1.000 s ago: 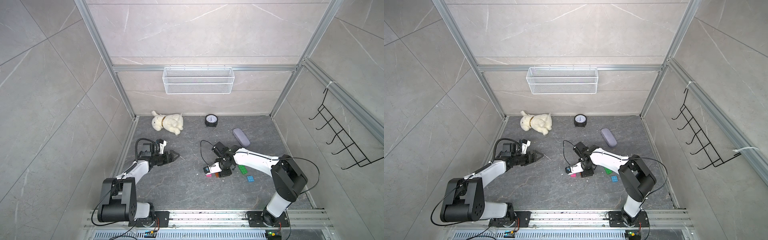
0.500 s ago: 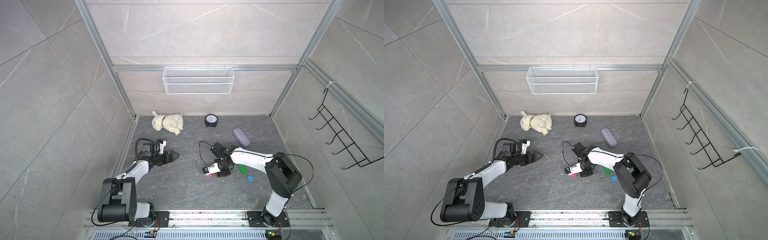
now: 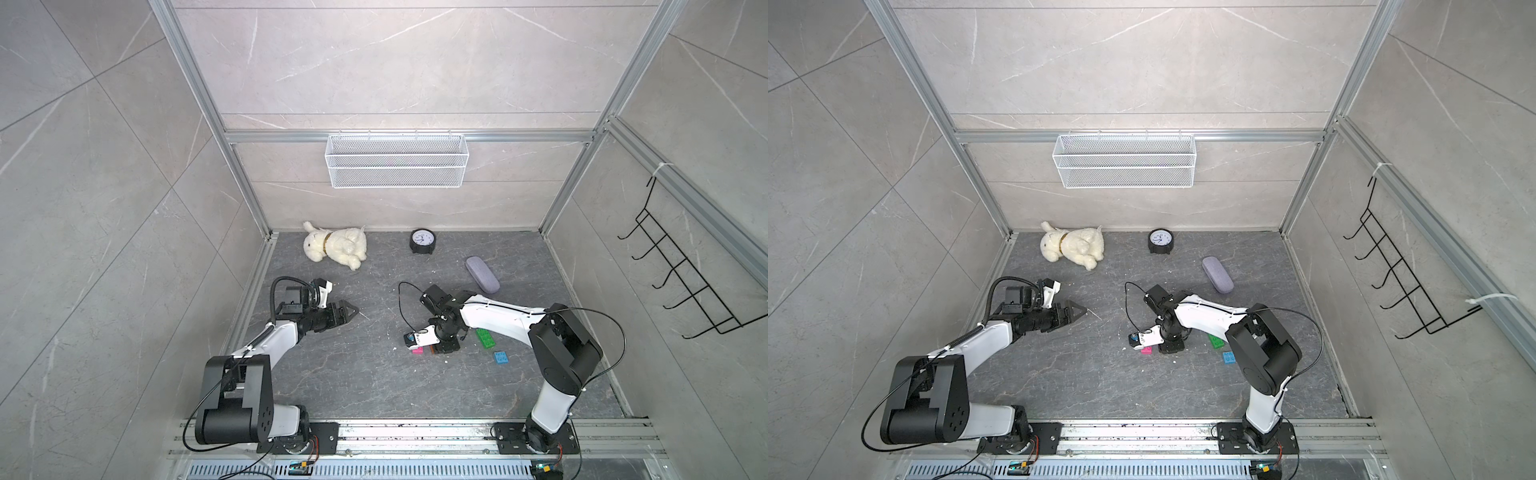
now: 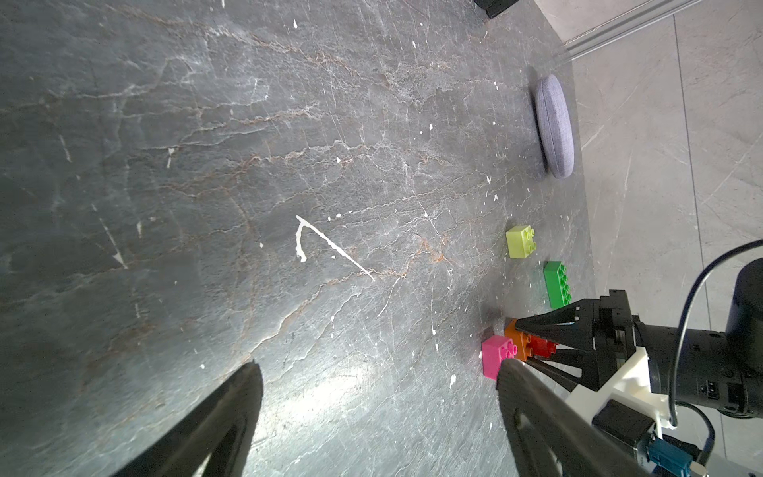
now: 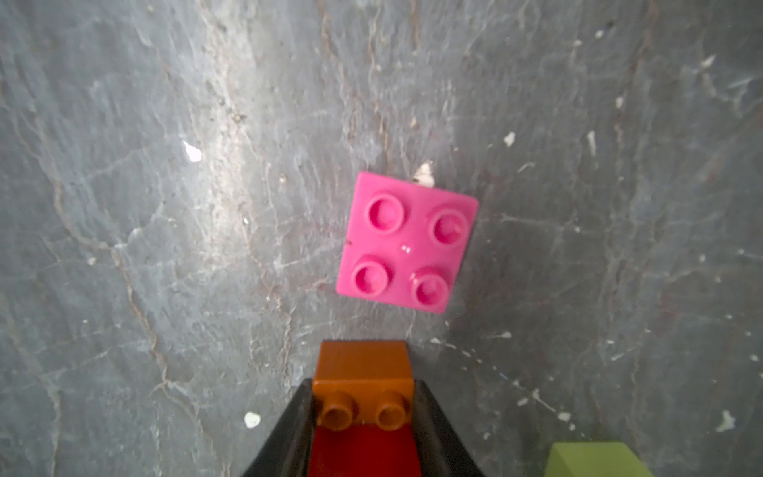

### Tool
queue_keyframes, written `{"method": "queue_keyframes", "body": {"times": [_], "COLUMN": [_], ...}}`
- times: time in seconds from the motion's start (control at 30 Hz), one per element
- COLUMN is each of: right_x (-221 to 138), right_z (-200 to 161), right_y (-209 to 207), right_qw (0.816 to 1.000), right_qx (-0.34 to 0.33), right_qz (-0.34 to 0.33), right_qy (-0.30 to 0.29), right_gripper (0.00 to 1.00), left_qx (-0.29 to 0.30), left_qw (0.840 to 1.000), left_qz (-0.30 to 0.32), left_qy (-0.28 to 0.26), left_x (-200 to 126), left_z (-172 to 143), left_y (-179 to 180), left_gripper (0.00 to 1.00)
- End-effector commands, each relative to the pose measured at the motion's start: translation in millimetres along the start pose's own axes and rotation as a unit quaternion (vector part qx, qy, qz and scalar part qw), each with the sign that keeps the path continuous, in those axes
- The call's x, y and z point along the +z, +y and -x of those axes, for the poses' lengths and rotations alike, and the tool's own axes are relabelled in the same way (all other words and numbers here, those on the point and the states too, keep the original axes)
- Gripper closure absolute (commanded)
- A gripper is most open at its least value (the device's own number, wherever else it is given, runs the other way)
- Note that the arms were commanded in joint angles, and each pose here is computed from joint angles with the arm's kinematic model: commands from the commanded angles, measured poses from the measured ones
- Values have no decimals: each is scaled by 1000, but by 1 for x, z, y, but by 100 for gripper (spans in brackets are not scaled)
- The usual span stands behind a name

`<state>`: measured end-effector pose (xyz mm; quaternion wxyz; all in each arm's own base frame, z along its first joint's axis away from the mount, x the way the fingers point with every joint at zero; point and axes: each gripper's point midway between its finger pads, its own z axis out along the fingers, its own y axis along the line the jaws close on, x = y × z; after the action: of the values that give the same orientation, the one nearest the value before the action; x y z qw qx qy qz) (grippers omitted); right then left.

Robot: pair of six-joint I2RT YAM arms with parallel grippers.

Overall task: Assemble the letter y with lego
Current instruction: Pick up the lego brick from the center of the board, then assemble the lego brick with the lego brick.

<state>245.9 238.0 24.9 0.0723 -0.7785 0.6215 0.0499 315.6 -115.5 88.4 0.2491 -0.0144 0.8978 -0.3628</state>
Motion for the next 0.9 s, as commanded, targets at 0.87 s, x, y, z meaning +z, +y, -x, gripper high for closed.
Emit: {"method": "queue_keyframes", "body": {"times": [0.87], "right_x": [-46], "right_z": [37], "right_y": [-16], "right_qw": [990], "right_qx": [134], "right_qz": [-45], "right_qy": [6], "right_gripper": [70], "left_qx": [-15], "left_qw": [998], "left_qz": [-59], "left_qy": [2], "left_x": [-1], "left_z": [1], "left_y": [-18], "left_gripper": [8]}}
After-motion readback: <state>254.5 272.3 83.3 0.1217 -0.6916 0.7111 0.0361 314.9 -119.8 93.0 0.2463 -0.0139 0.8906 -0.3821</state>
